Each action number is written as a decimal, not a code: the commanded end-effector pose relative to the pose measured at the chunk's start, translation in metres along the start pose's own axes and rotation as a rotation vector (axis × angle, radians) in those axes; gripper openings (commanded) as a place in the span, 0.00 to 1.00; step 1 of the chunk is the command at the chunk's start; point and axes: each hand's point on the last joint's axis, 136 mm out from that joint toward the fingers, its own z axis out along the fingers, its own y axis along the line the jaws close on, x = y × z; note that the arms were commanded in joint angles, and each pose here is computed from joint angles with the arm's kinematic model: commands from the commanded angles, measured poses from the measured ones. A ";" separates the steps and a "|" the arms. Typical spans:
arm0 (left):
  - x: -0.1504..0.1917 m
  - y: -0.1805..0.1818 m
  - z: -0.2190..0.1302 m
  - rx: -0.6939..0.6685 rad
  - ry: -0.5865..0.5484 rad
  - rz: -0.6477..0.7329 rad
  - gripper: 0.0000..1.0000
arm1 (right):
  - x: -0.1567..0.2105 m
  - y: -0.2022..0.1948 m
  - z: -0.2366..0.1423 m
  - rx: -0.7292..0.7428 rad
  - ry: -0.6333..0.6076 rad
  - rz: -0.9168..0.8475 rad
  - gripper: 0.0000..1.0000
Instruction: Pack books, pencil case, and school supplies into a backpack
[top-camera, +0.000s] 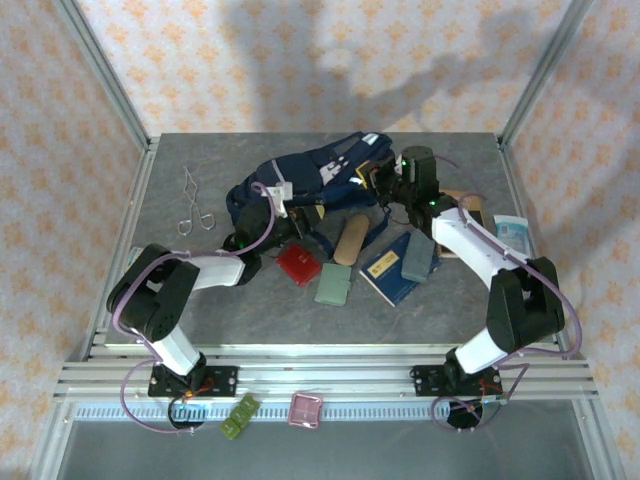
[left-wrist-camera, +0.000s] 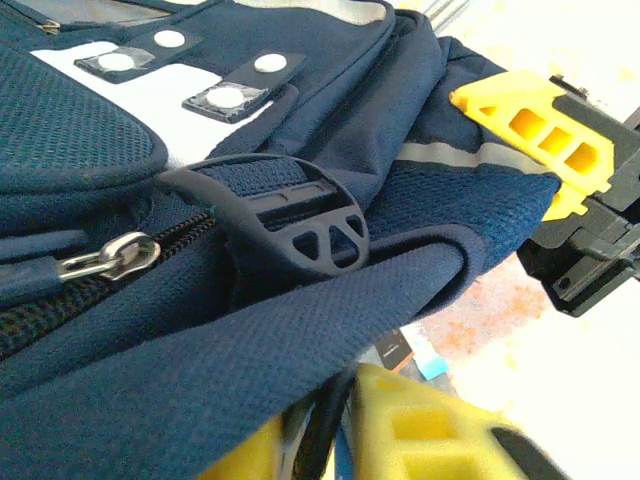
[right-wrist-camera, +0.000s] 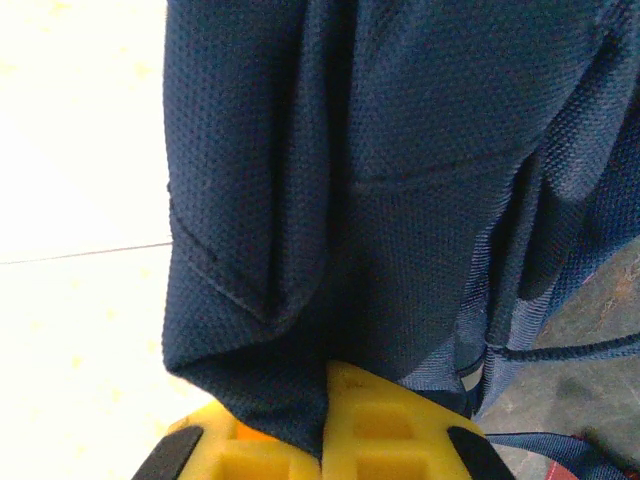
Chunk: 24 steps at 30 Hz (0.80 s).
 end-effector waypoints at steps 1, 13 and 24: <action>-0.003 0.001 -0.007 -0.011 -0.001 0.034 0.07 | 0.014 0.064 -0.017 -0.168 0.047 -0.075 0.00; 0.002 0.013 -0.007 -0.084 0.035 0.069 0.00 | 0.010 0.056 -0.017 -0.141 0.020 -0.099 0.00; 0.021 0.024 -0.024 -0.145 0.100 0.110 0.11 | -0.010 0.016 -0.010 -0.044 -0.026 -0.117 0.00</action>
